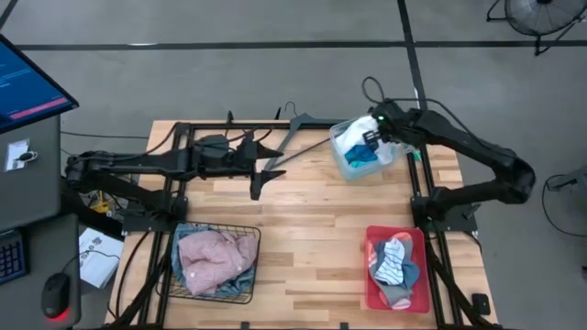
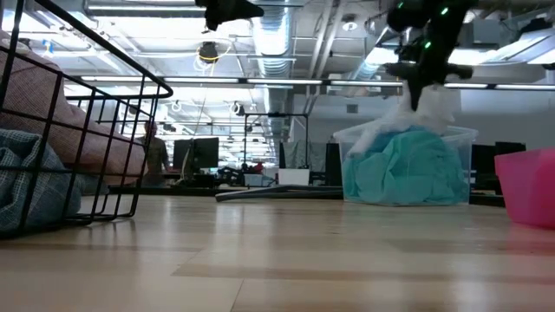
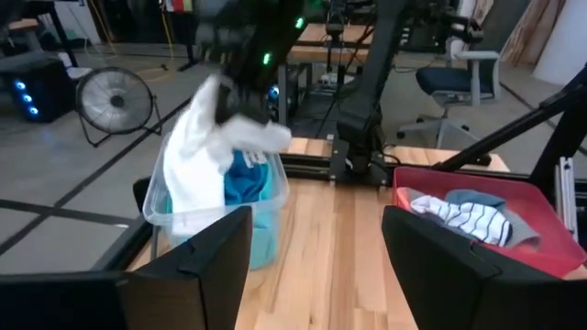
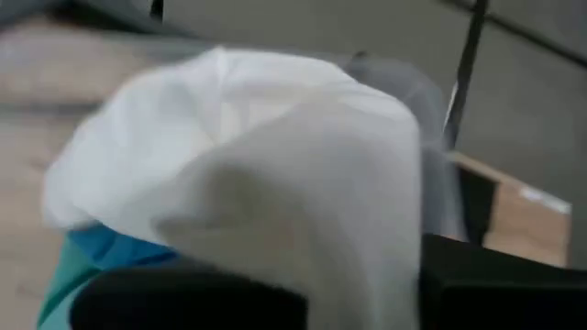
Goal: Pick & Place Cloths
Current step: Put the white towel into the white bin
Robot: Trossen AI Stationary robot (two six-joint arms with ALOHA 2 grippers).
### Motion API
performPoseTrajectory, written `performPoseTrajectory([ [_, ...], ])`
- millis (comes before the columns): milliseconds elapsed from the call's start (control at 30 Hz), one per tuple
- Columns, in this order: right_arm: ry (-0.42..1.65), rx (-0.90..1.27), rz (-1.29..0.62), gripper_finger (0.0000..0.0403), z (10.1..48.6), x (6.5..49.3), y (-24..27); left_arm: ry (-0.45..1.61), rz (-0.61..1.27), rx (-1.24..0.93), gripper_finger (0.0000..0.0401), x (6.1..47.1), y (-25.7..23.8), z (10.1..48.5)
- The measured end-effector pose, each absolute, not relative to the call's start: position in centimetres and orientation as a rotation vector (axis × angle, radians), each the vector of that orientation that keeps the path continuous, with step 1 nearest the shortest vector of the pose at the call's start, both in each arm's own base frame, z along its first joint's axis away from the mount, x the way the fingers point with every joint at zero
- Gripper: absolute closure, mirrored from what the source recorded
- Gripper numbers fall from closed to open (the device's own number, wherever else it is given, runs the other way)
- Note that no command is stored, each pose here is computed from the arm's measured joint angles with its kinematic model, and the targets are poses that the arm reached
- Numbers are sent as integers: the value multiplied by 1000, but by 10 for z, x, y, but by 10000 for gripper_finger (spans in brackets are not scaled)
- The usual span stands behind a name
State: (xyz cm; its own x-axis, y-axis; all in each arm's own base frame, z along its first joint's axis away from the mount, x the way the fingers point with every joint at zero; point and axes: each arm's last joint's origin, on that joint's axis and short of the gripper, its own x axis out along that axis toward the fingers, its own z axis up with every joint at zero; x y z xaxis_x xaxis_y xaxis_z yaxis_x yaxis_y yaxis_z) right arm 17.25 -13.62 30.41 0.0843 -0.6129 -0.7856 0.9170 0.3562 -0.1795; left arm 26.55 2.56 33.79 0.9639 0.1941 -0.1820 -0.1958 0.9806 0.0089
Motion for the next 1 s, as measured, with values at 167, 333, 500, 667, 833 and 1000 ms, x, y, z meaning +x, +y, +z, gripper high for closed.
performPoseTrajectory([
  [167,1065,503,-1130,394,265,198,-163,164,199,-37,171,261,25,342],
  [333,1144,608,-1128,390,225,217,-185,171,200,-58,171,261,25,341],
  [500,1195,723,-1126,375,197,224,-198,203,198,-58,171,260,25,338],
  [667,1217,760,-1133,371,179,230,-206,213,198,-58,171,260,25,337],
  [833,1269,767,-1123,352,161,236,-207,215,198,-58,171,260,25,337],
  [1000,1248,814,-1169,301,159,236,-208,215,194,-58,171,260,25,337],
])
